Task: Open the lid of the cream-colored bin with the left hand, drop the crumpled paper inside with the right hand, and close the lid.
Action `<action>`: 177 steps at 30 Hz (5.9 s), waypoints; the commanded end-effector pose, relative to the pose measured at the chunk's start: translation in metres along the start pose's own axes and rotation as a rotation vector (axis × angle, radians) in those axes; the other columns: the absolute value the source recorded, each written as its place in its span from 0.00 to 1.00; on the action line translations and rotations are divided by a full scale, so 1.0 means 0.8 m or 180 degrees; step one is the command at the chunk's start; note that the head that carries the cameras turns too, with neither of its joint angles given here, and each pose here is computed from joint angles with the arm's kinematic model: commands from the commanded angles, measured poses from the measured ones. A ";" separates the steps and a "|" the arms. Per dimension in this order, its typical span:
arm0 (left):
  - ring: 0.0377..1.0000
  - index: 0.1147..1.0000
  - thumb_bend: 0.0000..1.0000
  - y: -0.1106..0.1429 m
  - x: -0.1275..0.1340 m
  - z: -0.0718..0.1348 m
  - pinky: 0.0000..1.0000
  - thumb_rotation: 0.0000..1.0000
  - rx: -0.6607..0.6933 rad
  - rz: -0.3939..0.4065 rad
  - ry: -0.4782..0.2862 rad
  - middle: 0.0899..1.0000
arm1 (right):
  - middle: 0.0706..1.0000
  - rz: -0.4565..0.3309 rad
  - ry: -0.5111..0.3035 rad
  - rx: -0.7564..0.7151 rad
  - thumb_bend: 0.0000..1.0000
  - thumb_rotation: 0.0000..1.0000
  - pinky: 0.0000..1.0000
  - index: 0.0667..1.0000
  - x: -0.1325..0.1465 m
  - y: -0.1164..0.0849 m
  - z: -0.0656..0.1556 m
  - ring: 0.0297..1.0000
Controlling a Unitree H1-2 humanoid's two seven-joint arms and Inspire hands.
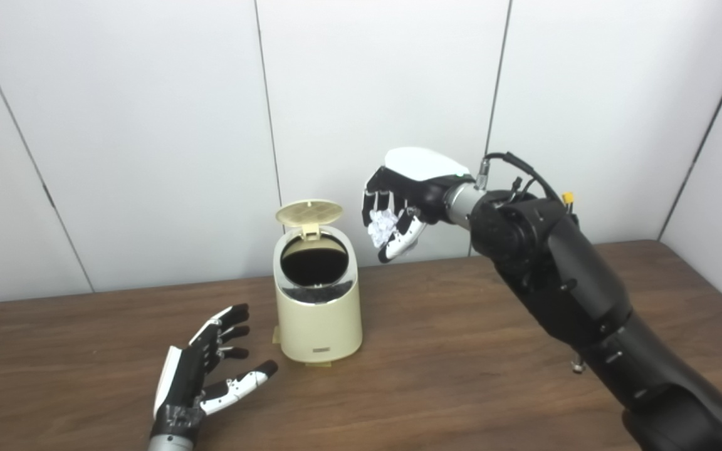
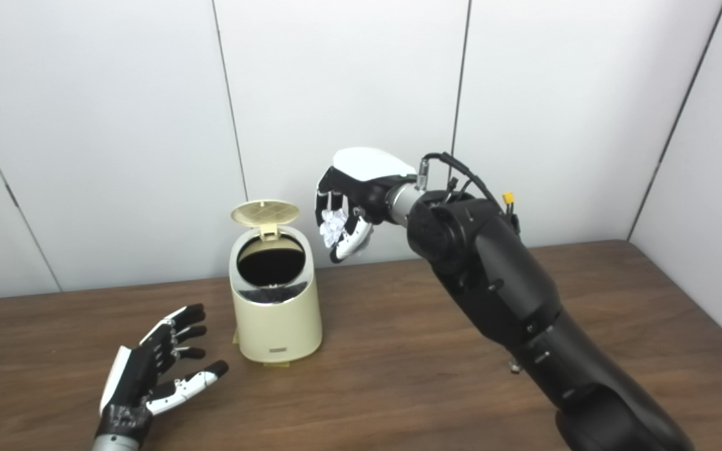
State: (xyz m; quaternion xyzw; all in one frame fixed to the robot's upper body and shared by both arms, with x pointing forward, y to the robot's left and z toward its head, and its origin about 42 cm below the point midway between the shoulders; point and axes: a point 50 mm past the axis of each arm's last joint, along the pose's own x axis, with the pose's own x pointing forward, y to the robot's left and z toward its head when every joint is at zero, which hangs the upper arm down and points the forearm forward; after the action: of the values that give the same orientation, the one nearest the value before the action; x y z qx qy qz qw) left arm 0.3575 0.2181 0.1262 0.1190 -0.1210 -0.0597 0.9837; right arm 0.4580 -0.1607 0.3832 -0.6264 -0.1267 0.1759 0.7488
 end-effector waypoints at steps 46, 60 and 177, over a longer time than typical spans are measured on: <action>0.77 0.84 0.73 -0.039 0.008 0.019 0.62 0.12 -0.0151 -0.0001 -0.0080 0.82 | 0.49 -0.0233 -0.1027 -0.0552 0.49 0.00 0.31 0.47 0.062 0.012 0.082 0.38; 0.76 0.83 0.73 -0.040 0.006 0.021 0.62 0.13 -0.0144 -0.0030 -0.0104 0.83 | 0.51 -0.0522 -0.1408 -0.1011 0.49 0.00 0.29 0.45 0.073 0.020 0.061 0.39; 0.95 0.99 0.89 0.007 0.165 0.180 0.82 0.33 0.0628 -0.0057 -0.1155 0.97 | 0.82 -0.1199 0.0406 0.2723 0.89 0.30 0.56 0.84 -0.112 0.234 -0.107 0.71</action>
State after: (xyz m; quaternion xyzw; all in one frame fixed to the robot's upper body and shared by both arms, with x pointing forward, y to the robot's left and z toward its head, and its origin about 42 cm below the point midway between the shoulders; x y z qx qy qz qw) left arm 0.4393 0.1761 0.2638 0.1919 -0.2657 -0.0752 0.9417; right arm 0.3808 -0.2460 0.1610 -0.2304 -0.0622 0.0437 0.9701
